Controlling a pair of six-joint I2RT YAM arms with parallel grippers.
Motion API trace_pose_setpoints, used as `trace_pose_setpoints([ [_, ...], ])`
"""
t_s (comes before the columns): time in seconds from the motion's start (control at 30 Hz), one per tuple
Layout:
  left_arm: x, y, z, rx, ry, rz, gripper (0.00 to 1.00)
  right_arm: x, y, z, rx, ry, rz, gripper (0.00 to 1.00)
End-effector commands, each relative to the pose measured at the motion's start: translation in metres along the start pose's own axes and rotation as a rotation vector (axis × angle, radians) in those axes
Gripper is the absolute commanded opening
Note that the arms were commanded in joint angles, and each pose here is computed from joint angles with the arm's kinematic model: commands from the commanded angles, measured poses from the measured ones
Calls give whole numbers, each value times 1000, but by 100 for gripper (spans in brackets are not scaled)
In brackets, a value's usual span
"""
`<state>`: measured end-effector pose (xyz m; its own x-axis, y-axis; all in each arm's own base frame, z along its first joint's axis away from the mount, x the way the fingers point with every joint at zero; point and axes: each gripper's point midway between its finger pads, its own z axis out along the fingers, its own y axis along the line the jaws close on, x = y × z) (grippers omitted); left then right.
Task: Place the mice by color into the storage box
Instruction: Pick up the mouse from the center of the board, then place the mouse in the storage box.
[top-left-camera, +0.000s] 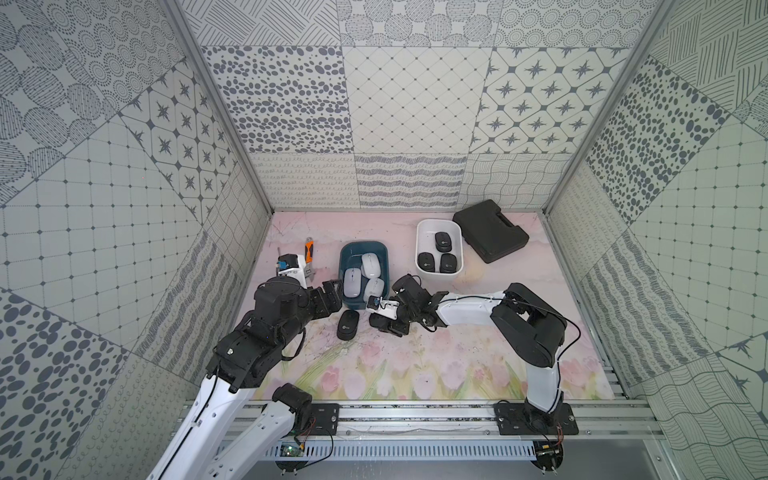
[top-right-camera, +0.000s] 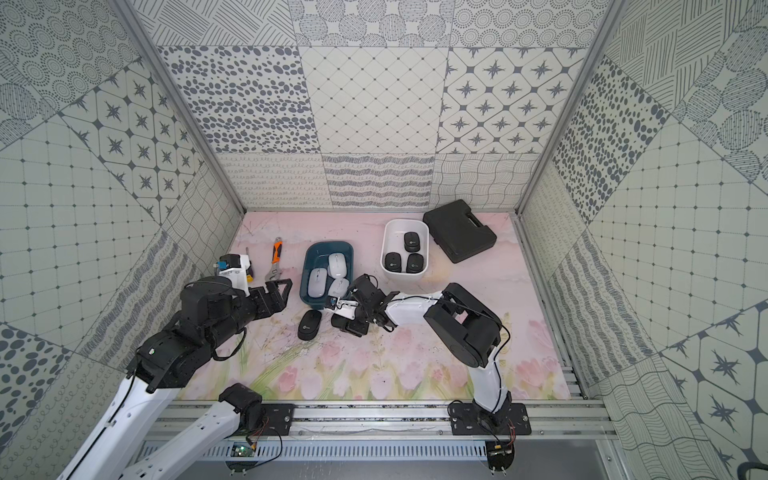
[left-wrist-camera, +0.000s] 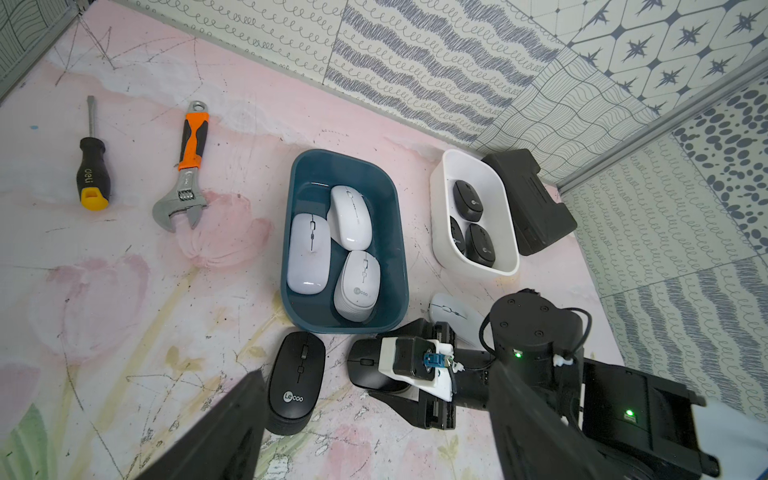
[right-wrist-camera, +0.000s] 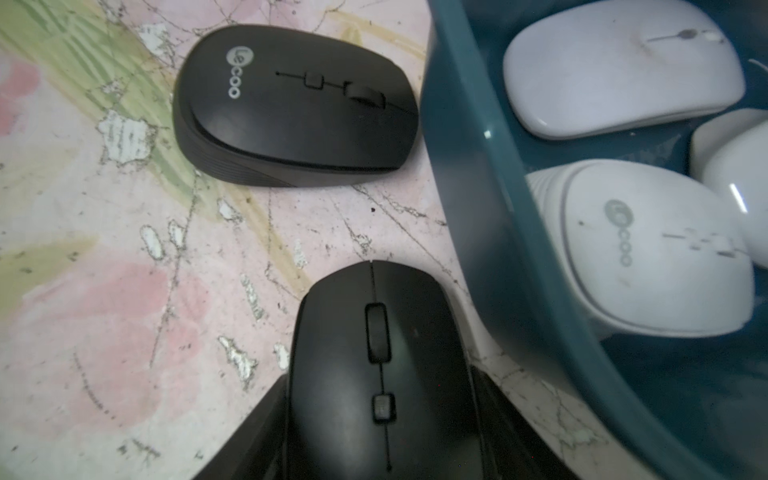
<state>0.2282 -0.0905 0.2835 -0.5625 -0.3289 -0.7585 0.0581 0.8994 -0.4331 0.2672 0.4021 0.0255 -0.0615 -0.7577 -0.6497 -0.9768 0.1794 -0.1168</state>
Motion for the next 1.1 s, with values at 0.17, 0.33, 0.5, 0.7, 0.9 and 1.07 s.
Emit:
trace_pose_setpoints([
  [0.17,6,10,-1,-43,11,19,87,10,-12,-14,159,35,114,56],
  [0.33,6,10,-1,-44,9,14,87,11,-17,-33,255,36,195,56],
  [0.5,6,11,0,-47,9,11,87,9,-20,-62,331,4,295,56],
  [0.7,5,10,1,-45,6,11,87,-10,-33,-101,416,-63,391,56],
  [0.9,6,10,1,-42,9,5,87,-29,-60,-135,548,-100,472,59],
  [1.07,6,10,0,-47,10,10,87,-41,-90,-158,625,-141,547,59],
])
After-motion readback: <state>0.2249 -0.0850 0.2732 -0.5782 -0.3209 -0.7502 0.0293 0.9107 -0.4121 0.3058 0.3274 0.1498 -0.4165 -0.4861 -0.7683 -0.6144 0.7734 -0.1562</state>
